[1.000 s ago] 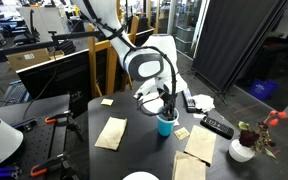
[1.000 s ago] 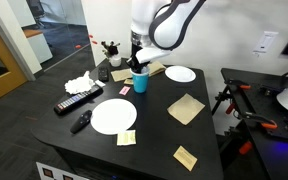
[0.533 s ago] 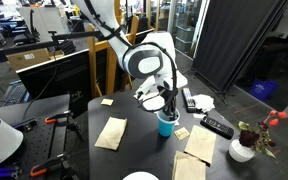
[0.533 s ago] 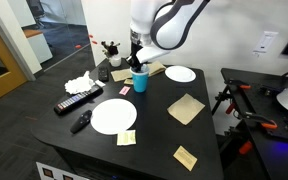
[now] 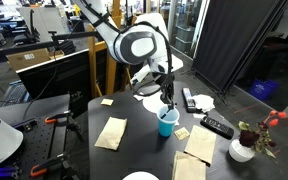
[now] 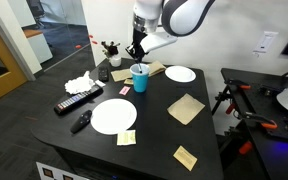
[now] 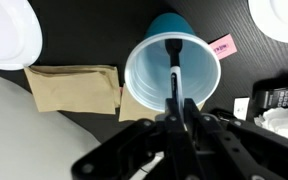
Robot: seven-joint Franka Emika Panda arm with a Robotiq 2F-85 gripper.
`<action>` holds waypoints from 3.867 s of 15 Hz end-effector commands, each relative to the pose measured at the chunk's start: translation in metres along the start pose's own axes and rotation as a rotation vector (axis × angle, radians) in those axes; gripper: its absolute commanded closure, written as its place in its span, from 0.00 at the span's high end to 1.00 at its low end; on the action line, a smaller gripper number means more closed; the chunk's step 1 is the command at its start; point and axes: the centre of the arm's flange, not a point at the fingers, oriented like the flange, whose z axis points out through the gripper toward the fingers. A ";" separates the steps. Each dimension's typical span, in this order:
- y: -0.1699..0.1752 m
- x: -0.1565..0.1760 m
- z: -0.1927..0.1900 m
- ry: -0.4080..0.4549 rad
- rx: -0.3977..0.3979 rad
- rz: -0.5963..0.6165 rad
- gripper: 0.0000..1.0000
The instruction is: Remove the marker from the cup and put it on the table
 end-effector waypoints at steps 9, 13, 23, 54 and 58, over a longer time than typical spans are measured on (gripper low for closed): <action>0.018 0.004 -0.131 0.196 0.093 -0.052 0.03; 0.011 -0.008 -0.157 0.157 0.177 -0.099 0.03; 0.004 -0.057 -0.184 -0.084 0.280 -0.168 0.03; -0.007 -0.144 0.036 -0.630 0.297 -0.093 0.03; -0.014 -0.149 0.052 -0.647 0.304 -0.118 0.03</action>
